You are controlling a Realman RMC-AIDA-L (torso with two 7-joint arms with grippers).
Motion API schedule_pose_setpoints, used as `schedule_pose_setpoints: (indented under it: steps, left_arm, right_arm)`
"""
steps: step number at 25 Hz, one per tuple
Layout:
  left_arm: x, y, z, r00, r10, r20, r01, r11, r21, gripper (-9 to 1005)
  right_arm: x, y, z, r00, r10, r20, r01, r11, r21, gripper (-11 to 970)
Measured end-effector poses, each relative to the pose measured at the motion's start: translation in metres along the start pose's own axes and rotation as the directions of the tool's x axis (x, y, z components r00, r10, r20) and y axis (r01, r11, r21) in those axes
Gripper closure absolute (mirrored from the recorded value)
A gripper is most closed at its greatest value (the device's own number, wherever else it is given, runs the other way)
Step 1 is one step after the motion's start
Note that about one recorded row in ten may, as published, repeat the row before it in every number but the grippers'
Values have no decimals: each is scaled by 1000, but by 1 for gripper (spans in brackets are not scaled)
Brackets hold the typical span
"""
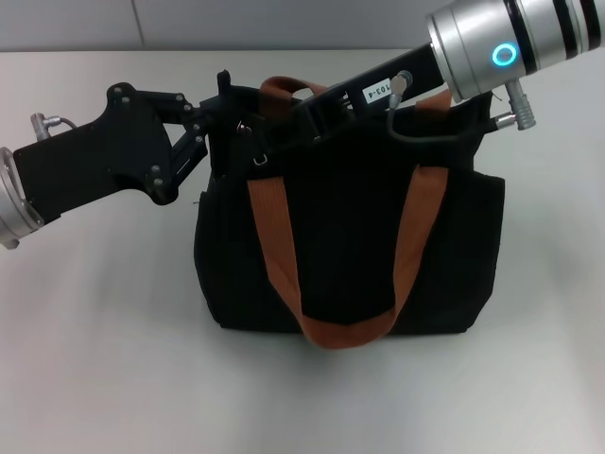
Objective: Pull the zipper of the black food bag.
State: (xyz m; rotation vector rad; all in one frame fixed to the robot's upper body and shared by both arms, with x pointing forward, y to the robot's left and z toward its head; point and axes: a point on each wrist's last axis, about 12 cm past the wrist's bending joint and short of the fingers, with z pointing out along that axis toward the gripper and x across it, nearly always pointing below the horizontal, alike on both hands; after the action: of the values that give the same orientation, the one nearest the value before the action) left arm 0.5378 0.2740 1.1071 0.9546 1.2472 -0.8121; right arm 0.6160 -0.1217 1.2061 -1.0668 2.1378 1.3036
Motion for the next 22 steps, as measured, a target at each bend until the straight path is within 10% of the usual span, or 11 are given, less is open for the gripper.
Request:
schedule_pose_setpoints:
  steps: [6, 22]
  left_arm:
    - [1, -2, -1, 1000, -3, 1, 3, 1000, 1, 969]
    - [3, -4, -8, 1000, -2, -5, 2, 1000, -12, 968]
  right_arm:
    - [0, 0, 0, 1000, 0, 1, 0, 1000, 3, 850]
    - [-2, 2, 2, 1000, -4, -22, 4, 1000, 13, 961]
